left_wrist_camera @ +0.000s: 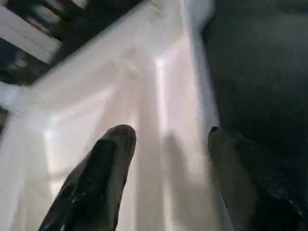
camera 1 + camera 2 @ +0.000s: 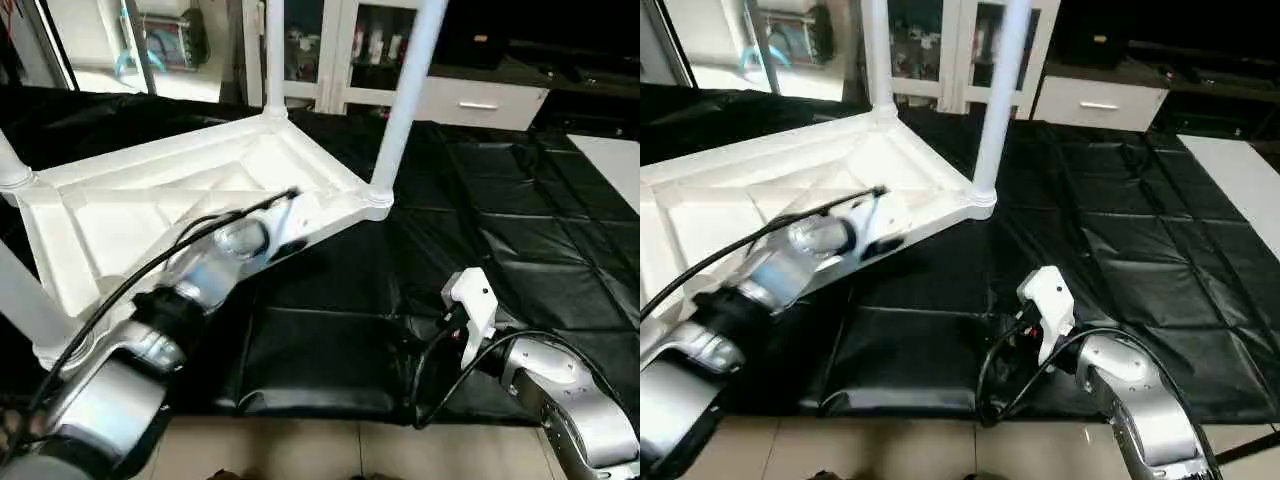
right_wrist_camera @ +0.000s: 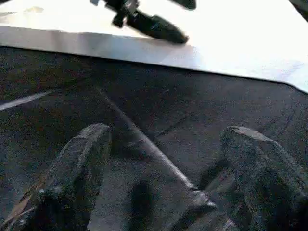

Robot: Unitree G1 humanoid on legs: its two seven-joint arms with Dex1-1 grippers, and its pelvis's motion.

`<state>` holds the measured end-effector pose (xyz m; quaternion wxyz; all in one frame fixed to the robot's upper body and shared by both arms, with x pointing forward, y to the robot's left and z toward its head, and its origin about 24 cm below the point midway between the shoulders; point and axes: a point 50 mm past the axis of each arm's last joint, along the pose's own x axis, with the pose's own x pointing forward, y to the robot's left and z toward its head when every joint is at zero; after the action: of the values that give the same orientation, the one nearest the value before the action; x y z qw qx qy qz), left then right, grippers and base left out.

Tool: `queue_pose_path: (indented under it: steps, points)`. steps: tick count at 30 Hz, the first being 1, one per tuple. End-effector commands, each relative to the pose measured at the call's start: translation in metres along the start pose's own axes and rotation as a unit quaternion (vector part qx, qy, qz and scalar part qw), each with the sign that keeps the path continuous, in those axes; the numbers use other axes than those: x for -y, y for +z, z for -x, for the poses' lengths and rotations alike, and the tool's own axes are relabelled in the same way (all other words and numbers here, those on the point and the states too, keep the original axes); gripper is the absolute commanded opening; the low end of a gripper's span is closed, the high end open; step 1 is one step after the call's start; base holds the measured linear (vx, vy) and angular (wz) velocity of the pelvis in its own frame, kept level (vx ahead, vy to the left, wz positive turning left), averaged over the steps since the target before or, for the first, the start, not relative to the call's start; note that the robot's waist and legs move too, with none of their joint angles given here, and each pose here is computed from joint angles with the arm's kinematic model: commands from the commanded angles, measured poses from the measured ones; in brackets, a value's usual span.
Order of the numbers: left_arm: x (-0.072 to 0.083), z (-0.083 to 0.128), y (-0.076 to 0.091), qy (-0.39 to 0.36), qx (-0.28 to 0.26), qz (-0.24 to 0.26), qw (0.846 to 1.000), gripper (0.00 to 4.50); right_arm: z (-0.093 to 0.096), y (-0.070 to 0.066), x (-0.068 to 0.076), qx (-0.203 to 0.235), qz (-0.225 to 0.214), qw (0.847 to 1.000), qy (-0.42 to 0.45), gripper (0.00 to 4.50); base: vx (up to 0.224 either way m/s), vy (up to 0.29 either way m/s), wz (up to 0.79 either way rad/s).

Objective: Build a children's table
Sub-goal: Rotate table base

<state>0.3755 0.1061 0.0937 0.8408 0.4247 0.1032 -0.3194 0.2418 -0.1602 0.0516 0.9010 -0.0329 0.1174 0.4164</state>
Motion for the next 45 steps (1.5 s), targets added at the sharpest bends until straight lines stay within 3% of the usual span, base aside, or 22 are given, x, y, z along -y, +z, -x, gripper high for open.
queue_pose_path:
  steps: [1, 5, 6, 7, 9, 13, 15, 17, 21, 27, 35, 43, 45]
  points:
    - [-0.007, 0.0, 0.007, 0.038, 0.032, 0.021, 0.999, 2.88, 0.001, 0.001, 0.001, 0.002, 0.007, 1.0, -0.007, 3.98, 0.062, 0.0, 0.0]
    - [-0.009, 0.001, 0.014, 0.066, 0.088, 0.087, 0.99, 2.88, 0.002, 0.001, -0.001, 0.006, 0.004, 1.0, -0.011, 3.98, 0.058, -0.003, 0.0]
    - [-0.002, 0.009, 0.029, 0.037, 0.184, 0.205, 0.961, 2.88, 0.002, 0.002, -0.002, 0.014, 0.0, 1.0, -0.014, 3.98, 0.0, 0.0, 0.0]
    - [0.001, 0.015, 0.033, 0.017, 0.218, 0.243, 0.945, 2.88, 0.002, 0.002, -0.003, 0.018, -0.002, 1.0, -0.017, 3.98, 0.0, 0.0, 0.0]
    - [0.013, 0.028, 0.035, -0.035, 0.257, 0.258, 0.931, 2.88, 0.001, 0.003, -0.003, 0.026, -0.008, 0.999, -0.019, 3.98, 0.0, 0.0, 0.0]
    - [0.033, 0.048, 0.028, -0.101, 0.264, 0.243, 0.928, 2.88, 0.001, 0.004, -0.005, 0.031, -0.011, 0.999, -0.018, 3.98, 0.0, 0.0, 0.0]
    - [0.043, 0.065, 0.008, -0.123, 0.214, 0.219, 0.944, 2.88, 0.0, 0.003, -0.007, 0.034, -0.014, 0.999, -0.015, 3.98, 0.0, 0.0, 0.0]
    - [0.039, 0.064, -0.008, -0.081, 0.165, 0.193, 0.964, 2.88, -0.002, 0.002, -0.008, 0.035, -0.017, 0.999, -0.012, 3.98, 0.0, 0.0, 0.0]
    - [0.029, 0.056, -0.02, -0.034, 0.111, 0.193, 0.974, 2.88, -0.007, 0.001, -0.012, 0.034, -0.019, 0.999, -0.003, 3.98, 0.0, 0.0, 0.0]
    - [0.037, 0.05, -0.035, -0.07, 0.024, 0.177, 0.981, 2.88, -0.008, 0.001, -0.011, 0.029, -0.013, 0.999, -0.003, 3.98, 0.0, 0.0, 0.0]
    - [0.019, 0.029, -0.032, 0.003, 0.008, 0.147, 0.989, 2.88, -0.007, 0.001, -0.011, 0.03, -0.011, 0.999, -0.01, 3.98, 0.0, 0.0, 0.0]
    - [0.014, 0.009, -0.018, 0.019, 0.007, 0.094, 0.995, 2.88, -0.008, 0.001, -0.011, 0.029, -0.009, 0.999, -0.01, 3.98, 0.0, 0.0, 0.0]
    - [0.012, 0.004, -0.011, 0.015, 0.021, 0.113, 0.993, 2.88, -0.008, 0.002, -0.01, 0.03, -0.008, 0.999, -0.012, 3.98, 0.0, 0.0, 0.0]
